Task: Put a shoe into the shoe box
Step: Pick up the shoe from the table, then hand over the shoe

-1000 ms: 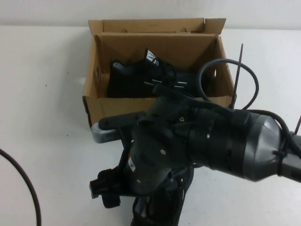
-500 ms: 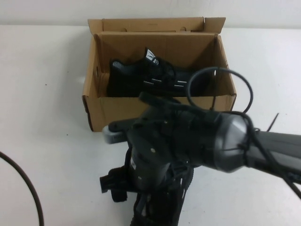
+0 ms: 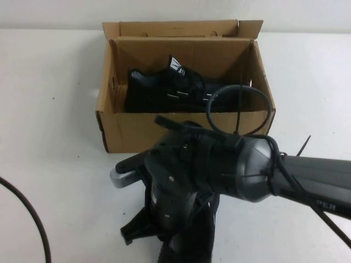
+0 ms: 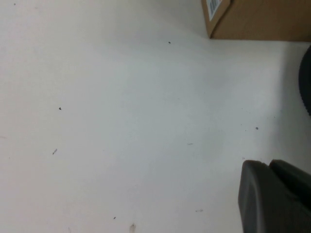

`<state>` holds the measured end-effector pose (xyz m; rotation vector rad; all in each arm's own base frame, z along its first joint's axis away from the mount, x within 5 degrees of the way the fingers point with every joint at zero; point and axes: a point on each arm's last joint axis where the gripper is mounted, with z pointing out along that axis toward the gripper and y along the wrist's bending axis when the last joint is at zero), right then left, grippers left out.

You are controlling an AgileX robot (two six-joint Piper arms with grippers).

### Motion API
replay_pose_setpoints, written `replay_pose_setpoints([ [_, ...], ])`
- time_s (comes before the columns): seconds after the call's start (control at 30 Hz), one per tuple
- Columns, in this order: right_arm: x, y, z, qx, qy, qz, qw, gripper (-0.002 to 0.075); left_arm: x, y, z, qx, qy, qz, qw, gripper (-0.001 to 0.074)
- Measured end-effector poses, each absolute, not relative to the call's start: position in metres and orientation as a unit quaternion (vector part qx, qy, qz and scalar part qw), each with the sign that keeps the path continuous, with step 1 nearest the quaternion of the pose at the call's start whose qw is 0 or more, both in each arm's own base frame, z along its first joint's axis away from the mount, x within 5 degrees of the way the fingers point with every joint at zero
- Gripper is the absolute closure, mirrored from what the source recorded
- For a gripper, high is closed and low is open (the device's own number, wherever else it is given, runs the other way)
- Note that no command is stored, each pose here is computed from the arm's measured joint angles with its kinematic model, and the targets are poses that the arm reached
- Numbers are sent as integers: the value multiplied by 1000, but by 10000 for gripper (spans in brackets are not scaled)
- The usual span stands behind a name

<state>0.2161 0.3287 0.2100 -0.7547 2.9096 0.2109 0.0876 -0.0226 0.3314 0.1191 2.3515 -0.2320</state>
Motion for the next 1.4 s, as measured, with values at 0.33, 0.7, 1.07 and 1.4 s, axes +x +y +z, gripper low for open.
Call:
replay_pose_setpoints([
  [0.33, 206, 309, 259, -384, 915, 62, 105, 733, 85, -26, 330, 44, 925, -115, 360, 737],
  [0.7, 179, 251, 358, -524, 821, 34, 225, 734, 83, -34, 332, 39, 919, -165, 356, 737],
  [1.07, 144, 192, 418, -535, 782, 38, 318, 734, 108, -70, 336, 102, 882, -333, 317, 737],
  [1.4, 134, 179, 415, -550, 784, 35, 287, 734, 161, -99, 325, 81, 834, -486, 248, 737],
])
